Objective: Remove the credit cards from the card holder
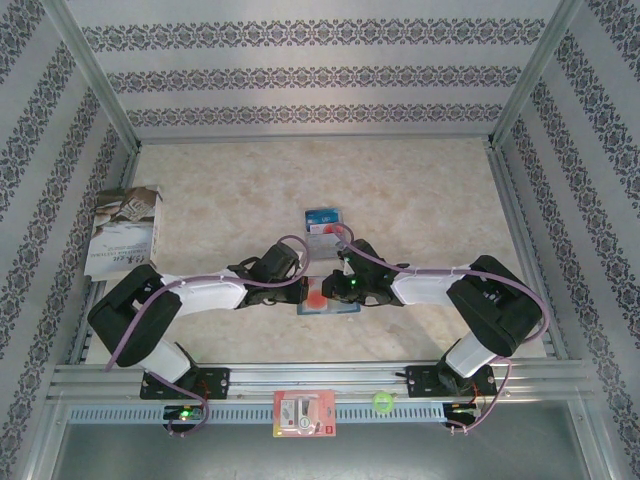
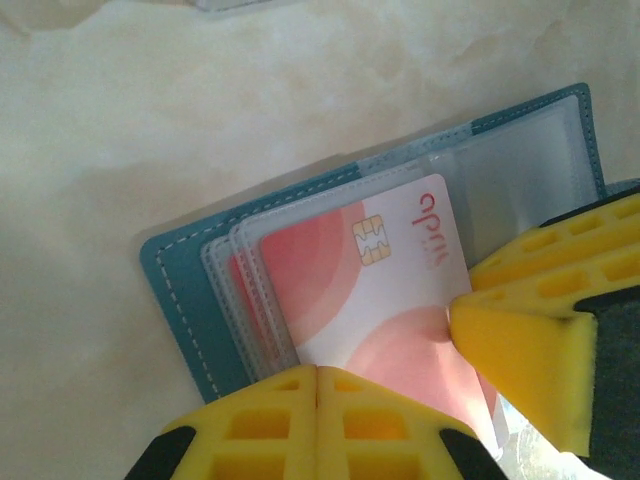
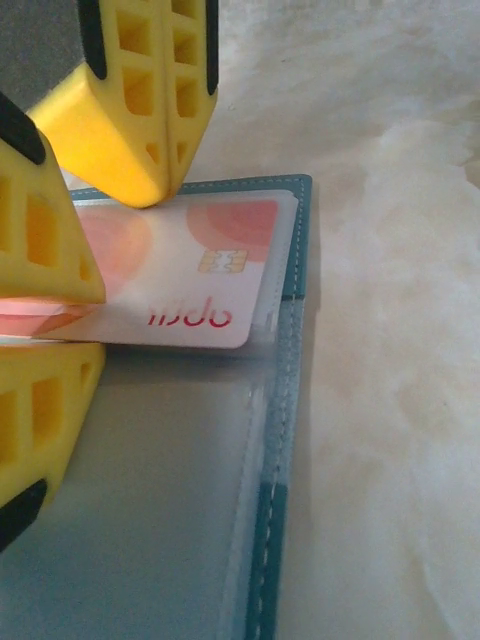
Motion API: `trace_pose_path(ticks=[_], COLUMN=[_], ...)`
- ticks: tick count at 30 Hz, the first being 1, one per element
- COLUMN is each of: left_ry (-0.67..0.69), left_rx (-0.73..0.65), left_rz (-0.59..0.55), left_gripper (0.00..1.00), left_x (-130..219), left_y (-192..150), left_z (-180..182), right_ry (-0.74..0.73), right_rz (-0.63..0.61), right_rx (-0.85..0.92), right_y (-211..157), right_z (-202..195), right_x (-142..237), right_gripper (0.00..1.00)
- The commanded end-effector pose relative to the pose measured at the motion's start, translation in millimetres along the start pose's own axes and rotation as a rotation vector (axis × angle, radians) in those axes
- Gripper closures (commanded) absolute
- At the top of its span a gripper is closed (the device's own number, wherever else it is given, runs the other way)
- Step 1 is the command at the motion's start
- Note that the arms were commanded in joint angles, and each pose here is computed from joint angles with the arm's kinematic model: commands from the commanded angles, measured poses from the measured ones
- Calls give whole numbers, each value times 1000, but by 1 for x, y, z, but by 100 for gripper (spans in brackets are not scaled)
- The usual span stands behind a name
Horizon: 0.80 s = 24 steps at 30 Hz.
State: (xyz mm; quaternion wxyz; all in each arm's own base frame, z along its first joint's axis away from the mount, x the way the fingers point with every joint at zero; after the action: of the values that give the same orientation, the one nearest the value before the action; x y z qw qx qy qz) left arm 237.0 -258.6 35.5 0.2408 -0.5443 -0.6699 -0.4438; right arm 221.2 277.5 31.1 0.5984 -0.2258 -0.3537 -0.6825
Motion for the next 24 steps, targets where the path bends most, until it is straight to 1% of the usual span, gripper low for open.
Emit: trace_pose_path(ticks=[1, 9, 12, 18, 21, 24], left_ry=[55, 70, 68, 56, 46, 40], left_rx=[-20, -14, -14, -18, -20, -22], left_rz=[110, 106, 104, 90, 89, 93], left_gripper=[100, 100, 100, 100, 100, 100], left_x=[-8, -5, -5, -3, -2, -2], left_y=[-28, -30, -29, -27, -27, -27], left_z=[15, 19, 19, 16, 14, 13], right_ry=[22, -5, -18, -31, -32, -15], right_rz=[1, -31, -42, -57, -54, -58], right_rx=[-11, -21, -23, -13, -6, 3], right_y=[-1, -1, -2, -5, -7, -6], right_z=[-1, -11, -15, -19, -20, -17], right_x=[-3, 4, 6, 13, 13, 13], right_gripper=[87, 99, 100, 100, 98, 89])
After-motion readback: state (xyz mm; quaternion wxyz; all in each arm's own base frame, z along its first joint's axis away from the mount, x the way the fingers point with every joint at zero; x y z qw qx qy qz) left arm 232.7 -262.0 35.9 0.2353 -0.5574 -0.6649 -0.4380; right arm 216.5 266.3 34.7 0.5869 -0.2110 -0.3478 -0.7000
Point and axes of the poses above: each hand's point on the last joint's axis, 136 mm out from that joint toward the fingers, its own x axis back along the fingers, its own z axis along the line the jaws close on, y = z × x, the point moved 1 cm from there along x, back along the fingers, and after that the axes turned 6 degrees about x, right-handed, at the moved point
